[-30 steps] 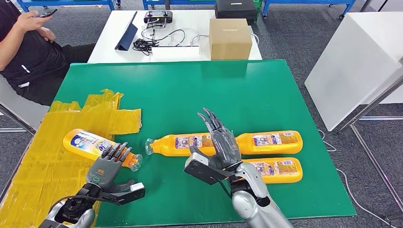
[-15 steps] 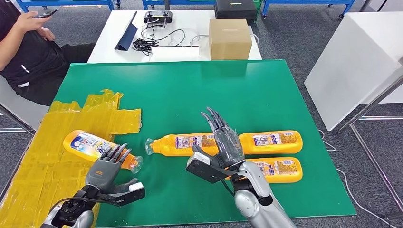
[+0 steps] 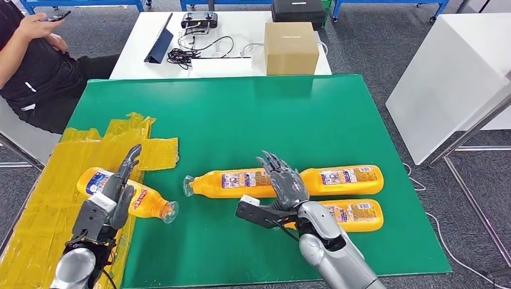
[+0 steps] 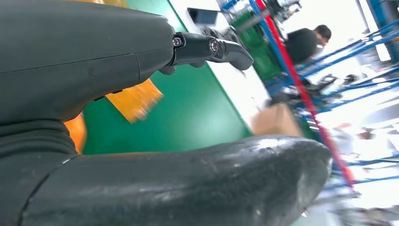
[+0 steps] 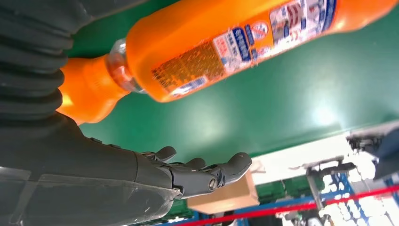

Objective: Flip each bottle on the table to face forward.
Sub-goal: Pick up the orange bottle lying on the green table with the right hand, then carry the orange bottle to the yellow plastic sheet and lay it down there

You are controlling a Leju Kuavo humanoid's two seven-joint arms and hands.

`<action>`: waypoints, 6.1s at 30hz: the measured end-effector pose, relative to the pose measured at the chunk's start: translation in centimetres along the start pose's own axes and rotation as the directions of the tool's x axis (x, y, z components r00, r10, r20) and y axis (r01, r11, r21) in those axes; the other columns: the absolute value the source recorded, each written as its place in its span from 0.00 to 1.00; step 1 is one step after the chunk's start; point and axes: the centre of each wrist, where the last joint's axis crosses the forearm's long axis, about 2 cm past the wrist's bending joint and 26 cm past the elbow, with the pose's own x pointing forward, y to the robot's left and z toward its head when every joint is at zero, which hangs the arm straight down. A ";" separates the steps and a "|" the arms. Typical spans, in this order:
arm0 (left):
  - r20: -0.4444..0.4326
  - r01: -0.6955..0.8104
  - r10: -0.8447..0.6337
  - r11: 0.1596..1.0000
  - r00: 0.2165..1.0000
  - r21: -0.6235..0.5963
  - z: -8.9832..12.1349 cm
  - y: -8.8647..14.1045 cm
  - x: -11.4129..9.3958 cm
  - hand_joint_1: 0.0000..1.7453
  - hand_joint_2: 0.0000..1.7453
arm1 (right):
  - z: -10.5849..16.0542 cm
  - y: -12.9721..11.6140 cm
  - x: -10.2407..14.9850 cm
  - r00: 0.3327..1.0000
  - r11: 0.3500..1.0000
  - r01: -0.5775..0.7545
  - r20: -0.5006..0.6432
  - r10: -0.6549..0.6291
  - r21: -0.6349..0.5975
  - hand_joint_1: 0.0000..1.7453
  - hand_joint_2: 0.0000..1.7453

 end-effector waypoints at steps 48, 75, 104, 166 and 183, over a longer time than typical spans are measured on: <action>0.056 -0.270 0.266 0.958 0.962 0.097 0.6 -0.2 0.7 0.00 0.00 | -7.4 3.2 3.7 0.899 0.814 -0.383 -0.026 0.437 0.437 0.11 1.00; 0.061 -0.312 0.307 0.943 0.950 0.113 0.5 -0.4 0.7 0.00 0.00 | -7.8 2.9 3.1 0.923 0.859 -0.311 -0.087 0.375 0.406 1.00 1.00; 0.092 -0.599 0.597 0.762 0.797 0.247 3.5 -6.5 1.1 0.00 1.00 | -3.4 1.5 11.5 0.970 0.976 0.117 0.230 -0.073 -0.182 1.00 1.00; 0.092 -0.764 0.761 0.625 0.642 0.161 6.0 -6.1 0.6 1.00 1.00 | -3.4 5.2 17.5 0.880 0.970 -0.194 0.463 0.108 0.144 1.00 1.00; 0.098 -0.762 0.758 0.627 0.645 0.162 6.1 -5.8 0.4 1.00 1.00 | -3.4 5.2 17.5 0.883 0.968 -0.197 0.458 0.105 0.157 1.00 1.00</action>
